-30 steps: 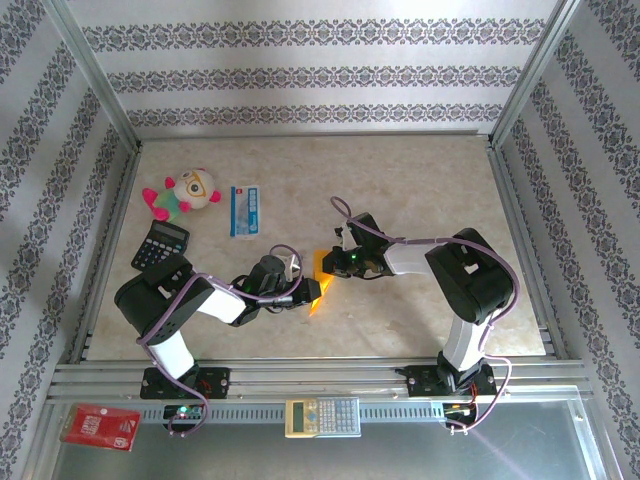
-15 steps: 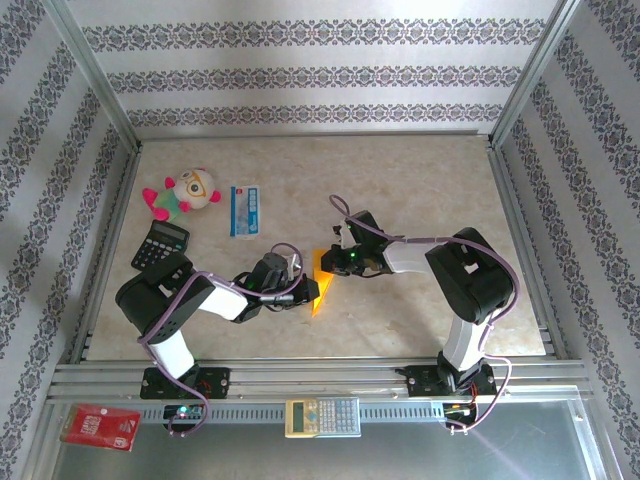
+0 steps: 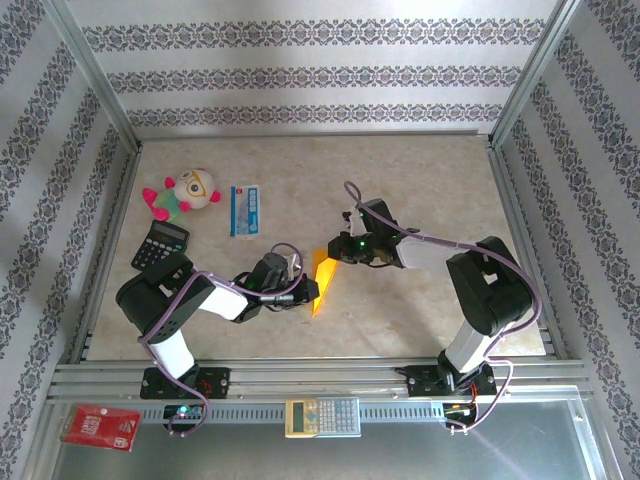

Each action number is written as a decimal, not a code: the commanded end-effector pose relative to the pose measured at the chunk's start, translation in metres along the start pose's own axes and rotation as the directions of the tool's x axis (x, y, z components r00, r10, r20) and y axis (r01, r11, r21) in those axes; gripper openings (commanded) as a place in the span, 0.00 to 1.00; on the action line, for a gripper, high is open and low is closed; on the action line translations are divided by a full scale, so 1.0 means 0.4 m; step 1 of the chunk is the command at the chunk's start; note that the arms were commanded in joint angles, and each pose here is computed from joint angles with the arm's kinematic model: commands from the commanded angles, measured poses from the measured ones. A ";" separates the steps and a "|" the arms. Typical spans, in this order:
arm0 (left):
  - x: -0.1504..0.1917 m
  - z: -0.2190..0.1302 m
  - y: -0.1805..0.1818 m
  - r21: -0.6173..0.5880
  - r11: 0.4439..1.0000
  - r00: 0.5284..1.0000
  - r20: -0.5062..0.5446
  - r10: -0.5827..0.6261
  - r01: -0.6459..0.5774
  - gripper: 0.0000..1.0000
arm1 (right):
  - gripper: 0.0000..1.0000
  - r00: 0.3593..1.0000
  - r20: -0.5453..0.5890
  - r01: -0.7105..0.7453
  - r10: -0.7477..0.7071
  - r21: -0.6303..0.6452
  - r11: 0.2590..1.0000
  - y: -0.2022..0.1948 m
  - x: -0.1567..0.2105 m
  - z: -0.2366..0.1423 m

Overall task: Fold a paper plane with a square sheet of paper (pick it up from the middle)
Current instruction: Fold the wing for the fifth time at the center of the table.

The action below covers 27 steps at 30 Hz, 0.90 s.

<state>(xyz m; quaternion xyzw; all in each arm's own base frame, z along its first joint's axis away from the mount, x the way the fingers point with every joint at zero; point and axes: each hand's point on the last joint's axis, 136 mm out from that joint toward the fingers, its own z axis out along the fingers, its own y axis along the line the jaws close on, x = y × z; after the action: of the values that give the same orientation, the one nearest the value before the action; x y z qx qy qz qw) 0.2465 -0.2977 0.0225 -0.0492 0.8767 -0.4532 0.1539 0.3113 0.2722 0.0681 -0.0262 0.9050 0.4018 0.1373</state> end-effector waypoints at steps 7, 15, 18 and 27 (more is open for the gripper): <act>0.019 0.008 0.103 -0.143 0.987 0.997 -0.011 -0.075 0.073 0.00 | 0.08 0.998 -0.058 0.000 0.001 0.009 1.000 -0.024 0.046 0.030; 0.021 0.007 0.112 -0.160 0.984 0.996 -0.008 -0.087 0.085 0.00 | 0.09 0.998 -0.061 0.006 -0.005 0.013 1.000 -0.028 0.043 0.036; 0.023 0.007 0.116 -0.166 0.982 0.996 -0.010 -0.092 0.089 0.00 | 0.10 0.999 -0.035 0.024 -0.024 0.006 1.000 -0.011 0.029 0.002; 0.024 0.010 0.118 -0.170 0.981 0.995 -0.015 -0.096 0.092 0.00 | 0.10 0.997 -0.078 0.027 -0.026 0.011 1.000 -0.016 0.101 -0.004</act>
<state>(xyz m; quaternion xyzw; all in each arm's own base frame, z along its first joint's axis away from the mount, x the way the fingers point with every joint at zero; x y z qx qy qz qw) 0.2470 -0.2978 0.0218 -0.0597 0.8764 -0.4543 0.1485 0.2893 0.2669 0.0644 -0.0419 0.9086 0.3952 0.1286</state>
